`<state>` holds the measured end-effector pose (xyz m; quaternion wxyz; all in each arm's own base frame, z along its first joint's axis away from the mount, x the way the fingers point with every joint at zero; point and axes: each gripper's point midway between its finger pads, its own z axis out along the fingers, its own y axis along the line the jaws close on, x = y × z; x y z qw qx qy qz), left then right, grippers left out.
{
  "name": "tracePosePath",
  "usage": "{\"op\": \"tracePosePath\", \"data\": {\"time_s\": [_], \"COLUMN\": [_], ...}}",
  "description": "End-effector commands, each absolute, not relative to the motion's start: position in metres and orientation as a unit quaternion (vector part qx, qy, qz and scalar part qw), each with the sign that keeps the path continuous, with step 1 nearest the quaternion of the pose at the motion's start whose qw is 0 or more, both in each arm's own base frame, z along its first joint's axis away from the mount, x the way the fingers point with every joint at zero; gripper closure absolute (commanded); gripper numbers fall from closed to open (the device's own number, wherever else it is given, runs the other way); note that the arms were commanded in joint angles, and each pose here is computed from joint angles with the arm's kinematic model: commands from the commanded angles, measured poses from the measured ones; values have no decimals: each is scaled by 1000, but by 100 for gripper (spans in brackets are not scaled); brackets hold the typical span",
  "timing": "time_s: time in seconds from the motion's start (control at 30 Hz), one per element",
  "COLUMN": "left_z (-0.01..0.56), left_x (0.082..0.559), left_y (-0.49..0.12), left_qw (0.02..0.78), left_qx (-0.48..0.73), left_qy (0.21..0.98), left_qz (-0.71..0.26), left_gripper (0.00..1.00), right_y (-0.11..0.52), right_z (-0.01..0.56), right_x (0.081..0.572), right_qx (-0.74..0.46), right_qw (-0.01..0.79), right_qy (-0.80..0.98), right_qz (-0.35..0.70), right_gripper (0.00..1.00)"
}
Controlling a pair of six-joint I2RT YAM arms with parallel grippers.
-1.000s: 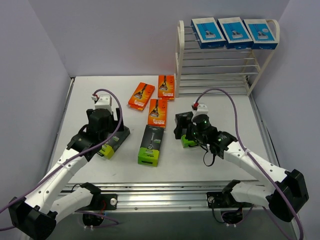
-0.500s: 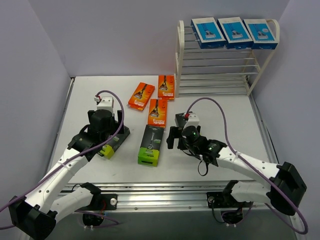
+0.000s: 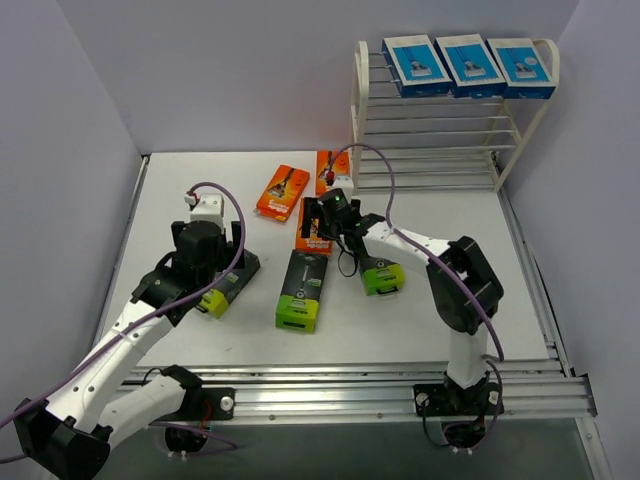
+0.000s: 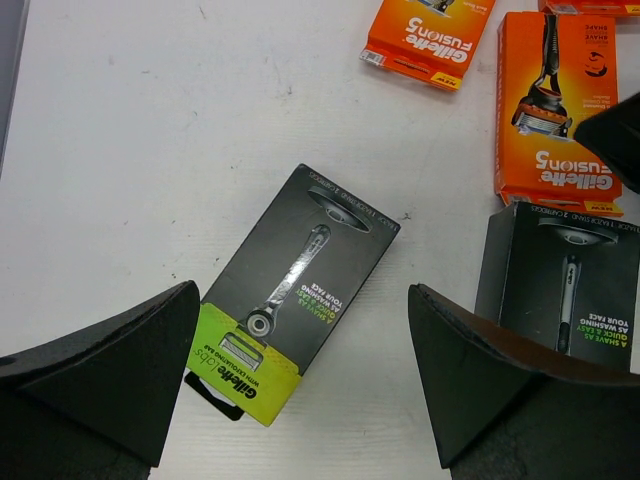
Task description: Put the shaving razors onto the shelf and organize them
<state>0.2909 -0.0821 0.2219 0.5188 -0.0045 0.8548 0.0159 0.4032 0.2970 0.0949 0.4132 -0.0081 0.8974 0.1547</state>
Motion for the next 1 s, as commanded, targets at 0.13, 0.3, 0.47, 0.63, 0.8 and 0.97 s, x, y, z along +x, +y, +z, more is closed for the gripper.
{"op": "tracePosePath", "data": {"time_s": [0.13, 0.3, 0.47, 0.63, 0.8, 0.97], "left_z": [247, 247, 247, 246, 244, 244], "left_x": [292, 291, 291, 290, 290, 290], "left_y": [-91, -96, -101, -101, -102, -103], "left_qw": [541, 537, 535, 533, 531, 530], "left_qx": [0, 6, 11, 11, 13, 14], "left_qy": [841, 843, 844, 845, 846, 847], "left_qz": [-13, -26, -39, -38, -39, -41], "left_gripper": [6, 6, 6, 6, 6, 6], "right_y": [317, 310, 309, 315, 321, 326], "right_z": [72, 55, 41, 33, 33, 33], "right_x": [428, 421, 420, 423, 427, 432], "right_qx": [-31, -12, 5, 21, 33, 39], "right_qw": [381, 363, 355, 350, 352, 352], "right_qy": [916, 926, 931, 932, 929, 929], "right_qz": [125, 101, 85, 92, 108, 113], "right_gripper": [3, 3, 1, 0, 0, 0]}}
